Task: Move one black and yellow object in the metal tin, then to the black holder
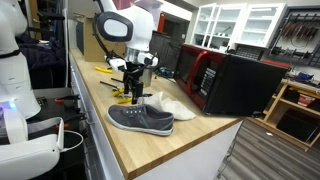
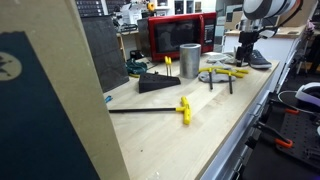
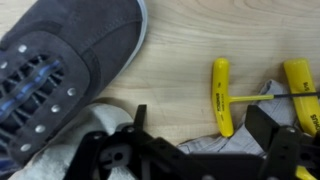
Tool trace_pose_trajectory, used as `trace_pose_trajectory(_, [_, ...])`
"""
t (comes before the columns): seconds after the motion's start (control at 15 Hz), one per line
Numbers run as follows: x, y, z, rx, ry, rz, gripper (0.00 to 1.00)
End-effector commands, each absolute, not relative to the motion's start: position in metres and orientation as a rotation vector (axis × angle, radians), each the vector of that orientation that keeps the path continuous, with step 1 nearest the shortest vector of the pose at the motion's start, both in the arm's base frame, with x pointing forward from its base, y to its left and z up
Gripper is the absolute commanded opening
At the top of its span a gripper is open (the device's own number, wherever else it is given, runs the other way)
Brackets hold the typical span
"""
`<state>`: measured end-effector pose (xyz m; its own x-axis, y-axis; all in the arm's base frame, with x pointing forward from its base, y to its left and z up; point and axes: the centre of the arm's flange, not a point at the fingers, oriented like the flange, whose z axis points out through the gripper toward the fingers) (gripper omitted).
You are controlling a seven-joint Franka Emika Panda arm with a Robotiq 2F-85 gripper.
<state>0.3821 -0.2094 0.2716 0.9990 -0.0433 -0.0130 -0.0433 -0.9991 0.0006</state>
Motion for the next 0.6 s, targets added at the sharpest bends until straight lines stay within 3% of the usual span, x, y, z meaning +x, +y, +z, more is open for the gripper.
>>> trace_pose_trajectory(0.0, [0.388, -0.219, 0.255, 3.137, -0.055, -0.031, 1.0])
trace_pose_trajectory(0.53, [0.397, -0.199, 0.244, 3.138, -0.003, -0.054, 1.0])
